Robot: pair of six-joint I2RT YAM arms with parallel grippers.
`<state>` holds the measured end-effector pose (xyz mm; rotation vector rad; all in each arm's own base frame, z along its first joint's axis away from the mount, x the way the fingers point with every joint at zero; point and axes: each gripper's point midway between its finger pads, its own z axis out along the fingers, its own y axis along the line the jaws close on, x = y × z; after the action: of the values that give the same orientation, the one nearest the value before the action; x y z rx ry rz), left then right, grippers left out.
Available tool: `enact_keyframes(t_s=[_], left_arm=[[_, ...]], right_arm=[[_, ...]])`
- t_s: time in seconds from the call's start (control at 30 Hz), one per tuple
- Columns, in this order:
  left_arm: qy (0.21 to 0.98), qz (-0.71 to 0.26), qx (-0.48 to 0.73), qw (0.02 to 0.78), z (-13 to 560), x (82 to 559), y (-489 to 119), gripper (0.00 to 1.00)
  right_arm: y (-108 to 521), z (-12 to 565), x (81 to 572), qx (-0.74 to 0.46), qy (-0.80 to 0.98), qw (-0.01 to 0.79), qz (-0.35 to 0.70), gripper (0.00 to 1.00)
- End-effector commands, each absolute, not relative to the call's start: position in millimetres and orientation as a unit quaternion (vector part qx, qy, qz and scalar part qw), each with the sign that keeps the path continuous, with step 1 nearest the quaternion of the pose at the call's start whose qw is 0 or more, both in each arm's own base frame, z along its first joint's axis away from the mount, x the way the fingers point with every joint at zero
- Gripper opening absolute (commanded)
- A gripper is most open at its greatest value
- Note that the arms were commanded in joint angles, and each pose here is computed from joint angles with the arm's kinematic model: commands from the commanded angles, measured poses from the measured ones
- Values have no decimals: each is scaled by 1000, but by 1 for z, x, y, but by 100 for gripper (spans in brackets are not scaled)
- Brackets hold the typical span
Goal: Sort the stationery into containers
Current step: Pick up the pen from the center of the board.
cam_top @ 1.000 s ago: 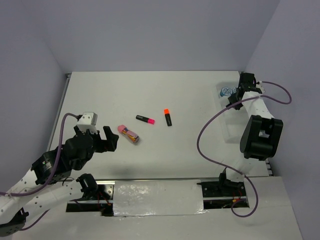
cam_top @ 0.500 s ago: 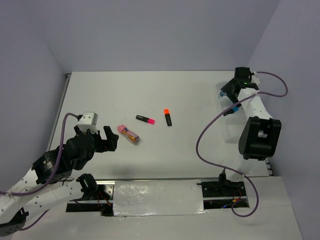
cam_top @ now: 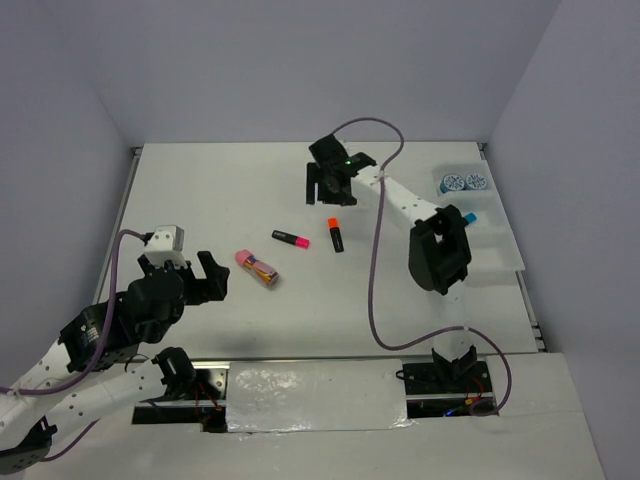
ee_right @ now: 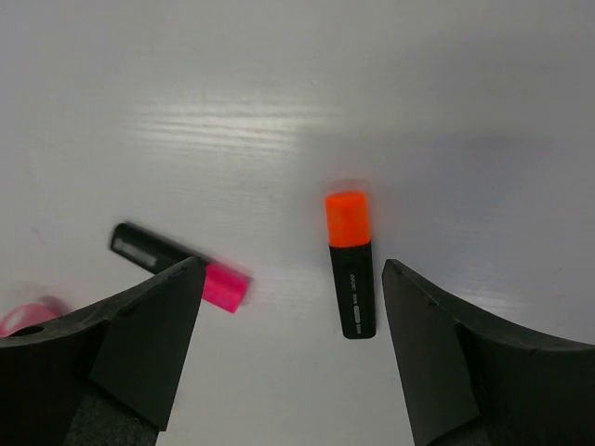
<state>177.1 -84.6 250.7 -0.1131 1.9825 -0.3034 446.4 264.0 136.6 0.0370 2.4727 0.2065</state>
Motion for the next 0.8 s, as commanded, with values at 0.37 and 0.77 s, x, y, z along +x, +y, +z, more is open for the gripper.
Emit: enact_keyframes(t_s=[0.37, 0.77], left_arm=[[827, -130, -57, 544, 257, 180, -85, 99], [829, -131, -51, 542, 257, 180, -88, 99]], right_arm=[[260, 57, 407, -36, 973, 227, 7, 73], [242, 10, 396, -27, 983, 182, 1, 51]])
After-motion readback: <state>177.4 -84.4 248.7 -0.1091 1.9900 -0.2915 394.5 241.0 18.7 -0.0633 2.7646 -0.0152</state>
